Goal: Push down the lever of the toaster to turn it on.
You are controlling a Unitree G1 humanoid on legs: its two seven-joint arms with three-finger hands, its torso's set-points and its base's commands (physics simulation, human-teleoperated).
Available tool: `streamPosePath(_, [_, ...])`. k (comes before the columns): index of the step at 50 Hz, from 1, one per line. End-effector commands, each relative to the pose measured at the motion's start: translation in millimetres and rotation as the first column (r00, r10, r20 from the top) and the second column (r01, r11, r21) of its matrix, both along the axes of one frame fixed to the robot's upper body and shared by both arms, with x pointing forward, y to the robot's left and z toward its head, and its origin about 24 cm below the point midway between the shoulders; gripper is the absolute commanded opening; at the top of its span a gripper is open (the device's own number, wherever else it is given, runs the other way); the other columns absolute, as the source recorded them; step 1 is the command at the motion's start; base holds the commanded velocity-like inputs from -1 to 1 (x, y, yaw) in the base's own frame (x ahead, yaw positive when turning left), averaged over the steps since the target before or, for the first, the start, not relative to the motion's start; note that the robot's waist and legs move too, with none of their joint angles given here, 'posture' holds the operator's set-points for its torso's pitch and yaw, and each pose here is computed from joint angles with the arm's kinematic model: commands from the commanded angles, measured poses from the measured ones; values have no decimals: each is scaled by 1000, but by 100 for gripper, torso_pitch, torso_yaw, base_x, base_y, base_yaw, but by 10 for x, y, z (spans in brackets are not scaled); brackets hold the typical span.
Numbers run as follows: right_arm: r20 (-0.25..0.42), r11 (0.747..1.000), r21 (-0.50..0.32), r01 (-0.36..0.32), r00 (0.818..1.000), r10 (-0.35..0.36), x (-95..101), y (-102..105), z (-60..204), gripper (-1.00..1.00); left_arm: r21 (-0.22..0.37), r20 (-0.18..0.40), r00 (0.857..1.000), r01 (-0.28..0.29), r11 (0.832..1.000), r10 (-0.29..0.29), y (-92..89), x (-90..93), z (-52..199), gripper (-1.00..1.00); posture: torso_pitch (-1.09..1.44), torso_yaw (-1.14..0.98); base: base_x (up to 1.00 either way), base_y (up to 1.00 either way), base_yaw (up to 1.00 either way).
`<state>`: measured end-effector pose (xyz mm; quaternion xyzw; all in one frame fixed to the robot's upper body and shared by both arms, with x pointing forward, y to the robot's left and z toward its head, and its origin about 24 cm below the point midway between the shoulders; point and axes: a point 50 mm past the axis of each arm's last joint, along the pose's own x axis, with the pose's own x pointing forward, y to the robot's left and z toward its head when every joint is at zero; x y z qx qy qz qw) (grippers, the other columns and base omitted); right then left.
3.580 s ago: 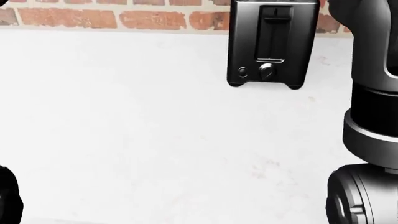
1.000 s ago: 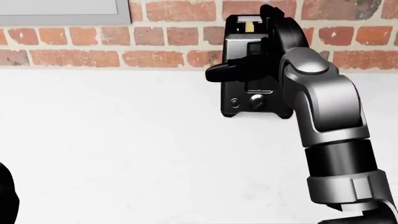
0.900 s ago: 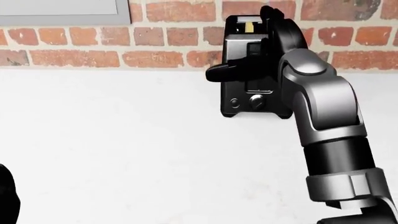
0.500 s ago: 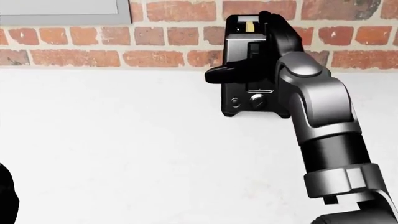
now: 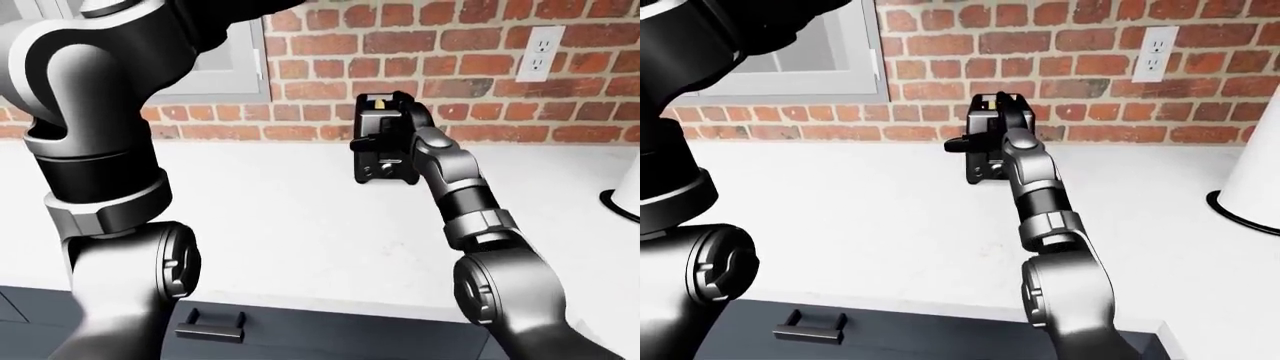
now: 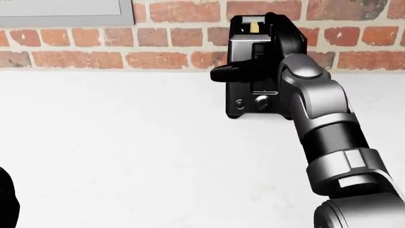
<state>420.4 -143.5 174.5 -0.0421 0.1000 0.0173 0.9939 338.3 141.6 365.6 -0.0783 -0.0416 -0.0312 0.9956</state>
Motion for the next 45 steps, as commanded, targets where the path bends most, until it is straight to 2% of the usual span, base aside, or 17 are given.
streamPosePath(1, [120,1000,-1,-5,993,5,37,21,293,100,-17,73,997,0,1000,2,8,-77,167,100,-48,0,0,0,0])
streamPosePath(18, [108,999,-3,34,994,-33,96,-36,190,100,-19,74,997,-4,1000,6,42,-84,165,100,-48,0,0,0,0])
streamPosePath(35, [92,1000,-11,26,995,-25,98,3,135,100,-22,73,997,-7,1000,9,59,-78,154,100,-48,0,0,0,0])
streamPosePath(45, [75,1000,-8,28,997,-27,79,-8,10,100,-19,69,998,-6,1000,8,50,-61,118,100,-48,0,0,0,0])
